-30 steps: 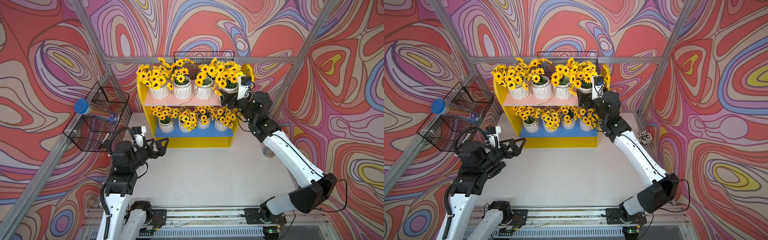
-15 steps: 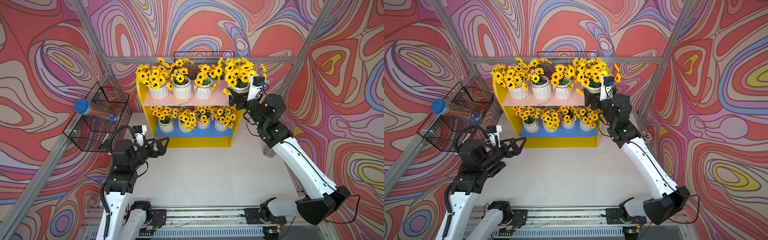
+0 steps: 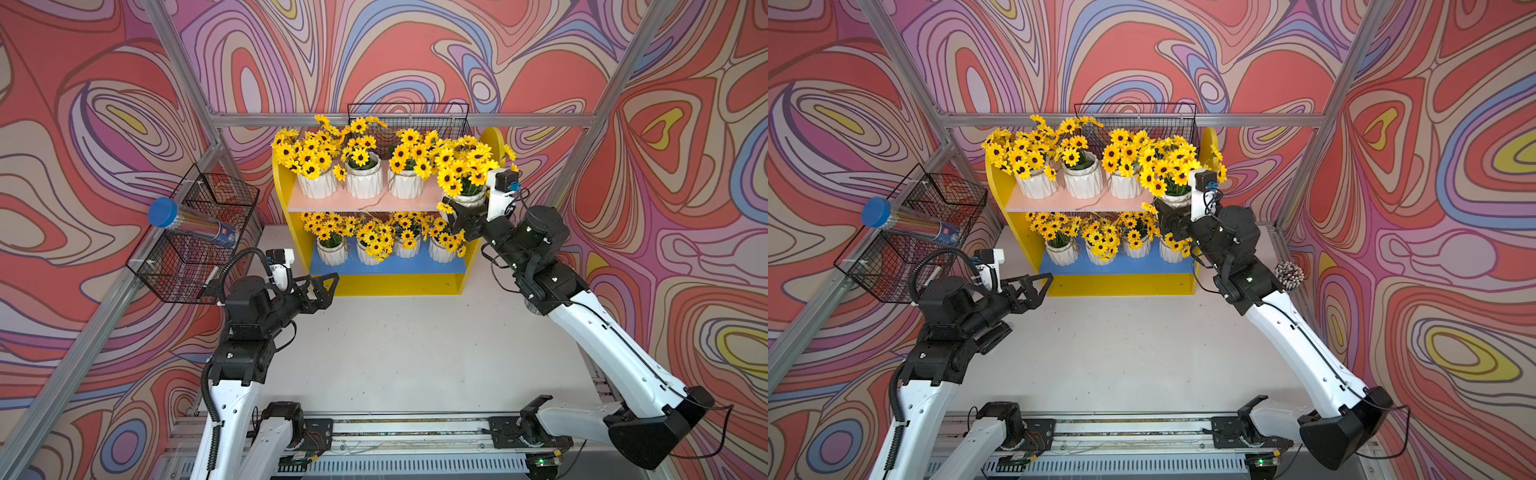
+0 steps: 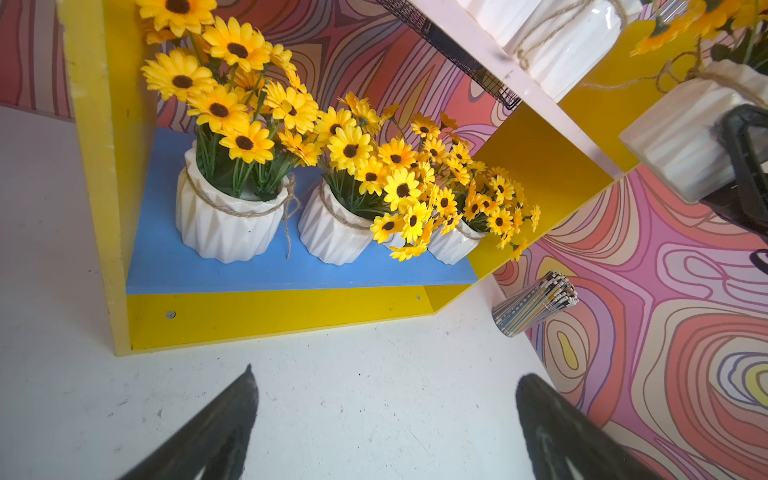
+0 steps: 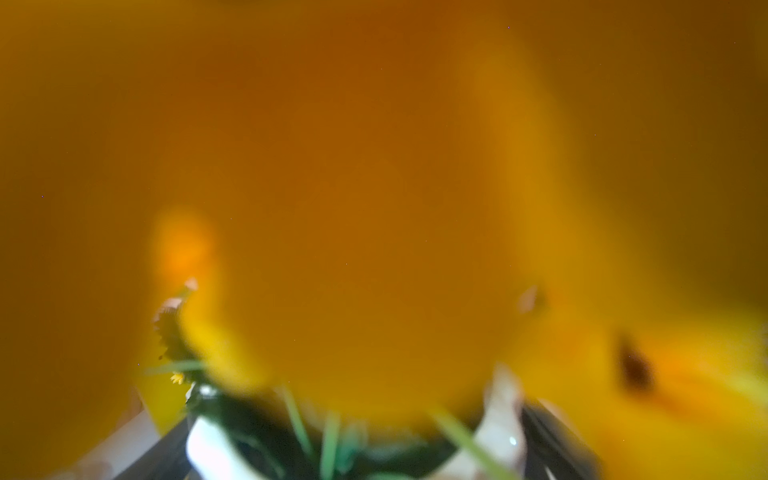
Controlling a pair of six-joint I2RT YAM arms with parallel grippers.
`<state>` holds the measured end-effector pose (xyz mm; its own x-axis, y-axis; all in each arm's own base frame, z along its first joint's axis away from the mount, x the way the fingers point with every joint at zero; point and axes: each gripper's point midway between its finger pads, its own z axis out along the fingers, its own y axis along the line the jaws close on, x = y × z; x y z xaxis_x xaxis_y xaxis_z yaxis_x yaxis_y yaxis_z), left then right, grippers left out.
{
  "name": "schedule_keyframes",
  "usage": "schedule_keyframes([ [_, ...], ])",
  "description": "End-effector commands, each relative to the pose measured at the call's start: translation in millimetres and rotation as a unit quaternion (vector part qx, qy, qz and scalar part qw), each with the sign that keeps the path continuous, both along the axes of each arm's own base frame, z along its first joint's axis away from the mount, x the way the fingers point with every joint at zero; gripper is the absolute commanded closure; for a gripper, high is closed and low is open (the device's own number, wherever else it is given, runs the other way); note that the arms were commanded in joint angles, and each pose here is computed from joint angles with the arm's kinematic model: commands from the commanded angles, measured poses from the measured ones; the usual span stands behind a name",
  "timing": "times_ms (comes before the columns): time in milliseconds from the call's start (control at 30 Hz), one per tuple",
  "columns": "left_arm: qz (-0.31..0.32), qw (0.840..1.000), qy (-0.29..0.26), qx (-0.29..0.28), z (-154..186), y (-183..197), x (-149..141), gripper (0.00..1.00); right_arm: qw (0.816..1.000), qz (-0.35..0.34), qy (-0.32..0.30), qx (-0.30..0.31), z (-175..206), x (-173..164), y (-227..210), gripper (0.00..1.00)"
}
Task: Take the sunflower pots off the shelves
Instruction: Place the sunflower pot at the center of the board.
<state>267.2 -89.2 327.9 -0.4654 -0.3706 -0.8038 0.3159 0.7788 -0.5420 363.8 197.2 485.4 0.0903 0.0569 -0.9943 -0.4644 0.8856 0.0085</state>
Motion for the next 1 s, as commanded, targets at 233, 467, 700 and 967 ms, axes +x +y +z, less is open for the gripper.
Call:
schedule_keyframes([
  [233, -0.011, 1.0, 0.0, -0.008, 9.2, -2.8, -5.9, 0.02, 0.998, 0.013, -0.055, 0.016, 24.1, -47.8, -5.9, 1.0],
  [467, -0.015, 1.0, 0.002, -0.014, 9.6, -4.6, -8.0, 0.02, 0.999, 0.007, -0.049, 0.019, 14.6, -59.9, -16.2, 1.0],
  [700, -0.018, 1.0, 0.0, -0.018, 12.6, -5.6, -9.8, 0.02, 0.998, 0.023, -0.04, 0.03, 3.1, -73.8, -19.7, 1.0],
  [967, -0.01, 1.0, 0.016, -0.015, 4.2, -3.2, -11.3, 0.02, 0.997, 0.065, -0.015, 0.027, -17.1, -91.0, -13.2, 1.0],
])
